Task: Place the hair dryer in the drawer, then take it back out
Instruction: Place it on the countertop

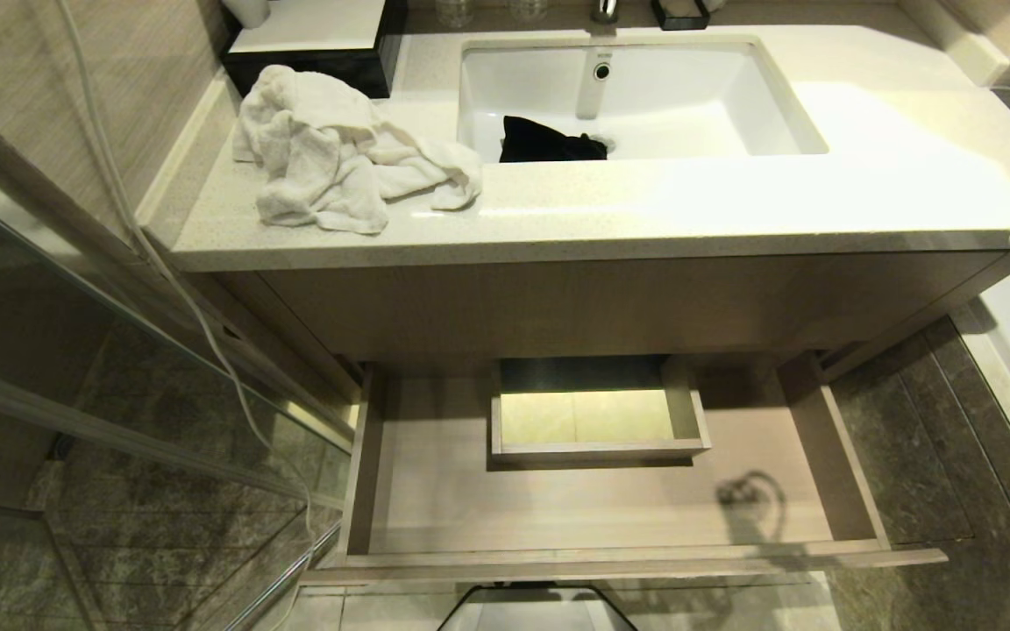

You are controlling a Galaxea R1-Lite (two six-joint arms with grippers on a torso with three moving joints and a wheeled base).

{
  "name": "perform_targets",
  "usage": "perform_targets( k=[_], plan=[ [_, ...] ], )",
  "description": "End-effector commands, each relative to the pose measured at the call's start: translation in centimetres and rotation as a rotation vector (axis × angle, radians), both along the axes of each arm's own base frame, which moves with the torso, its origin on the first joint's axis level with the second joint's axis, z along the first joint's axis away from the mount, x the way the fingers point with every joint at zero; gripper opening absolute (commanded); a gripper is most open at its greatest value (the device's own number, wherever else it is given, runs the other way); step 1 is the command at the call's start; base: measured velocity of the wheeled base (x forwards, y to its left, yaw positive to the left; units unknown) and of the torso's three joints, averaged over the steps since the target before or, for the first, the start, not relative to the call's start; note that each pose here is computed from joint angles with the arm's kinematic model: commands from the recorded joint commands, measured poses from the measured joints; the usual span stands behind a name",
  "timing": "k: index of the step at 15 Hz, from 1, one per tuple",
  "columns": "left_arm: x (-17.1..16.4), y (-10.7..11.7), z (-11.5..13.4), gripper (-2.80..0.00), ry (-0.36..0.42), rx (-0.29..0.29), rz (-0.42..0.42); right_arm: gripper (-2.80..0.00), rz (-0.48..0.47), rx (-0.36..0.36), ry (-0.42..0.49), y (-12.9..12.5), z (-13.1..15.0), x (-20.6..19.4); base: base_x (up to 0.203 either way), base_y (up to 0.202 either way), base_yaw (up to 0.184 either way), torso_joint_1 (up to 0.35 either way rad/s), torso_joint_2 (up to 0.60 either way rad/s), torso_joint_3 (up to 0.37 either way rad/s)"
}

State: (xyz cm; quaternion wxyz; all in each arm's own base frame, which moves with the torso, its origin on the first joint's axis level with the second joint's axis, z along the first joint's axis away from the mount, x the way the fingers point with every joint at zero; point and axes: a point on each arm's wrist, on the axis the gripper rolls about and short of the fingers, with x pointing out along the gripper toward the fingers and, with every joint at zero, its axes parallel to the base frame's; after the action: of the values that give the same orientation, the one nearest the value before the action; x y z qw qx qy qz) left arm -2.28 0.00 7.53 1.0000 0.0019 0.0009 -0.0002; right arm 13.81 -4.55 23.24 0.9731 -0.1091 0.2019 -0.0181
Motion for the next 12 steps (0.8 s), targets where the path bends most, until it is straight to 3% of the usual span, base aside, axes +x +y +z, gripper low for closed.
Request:
perform_targets(
  k=[1,5,12],
  plan=[
    [0.0,0.0,0.0,-2.80,0.001,0.001,0.000,-2.80,0.003,0.002,0.009,0.0,-0.2,0.0,0.000,0.000,0.000,0.000,0.00,0.000],
    [0.0,0.0,0.0,-2.80,0.001,0.001,0.000,-2.80,0.008,-0.008,0.015,-0.1,-0.2,0.3,0.000,0.000,0.000,0.055,0.00,0.064],
    [0.0,0.0,0.0,-2.80,0.000,0.001,0.000,-2.80,0.004,-0.018,-0.004,-0.5,0.8,1.2,0.000,0.000,0.000,0.258,0.00,0.252]
  ],
)
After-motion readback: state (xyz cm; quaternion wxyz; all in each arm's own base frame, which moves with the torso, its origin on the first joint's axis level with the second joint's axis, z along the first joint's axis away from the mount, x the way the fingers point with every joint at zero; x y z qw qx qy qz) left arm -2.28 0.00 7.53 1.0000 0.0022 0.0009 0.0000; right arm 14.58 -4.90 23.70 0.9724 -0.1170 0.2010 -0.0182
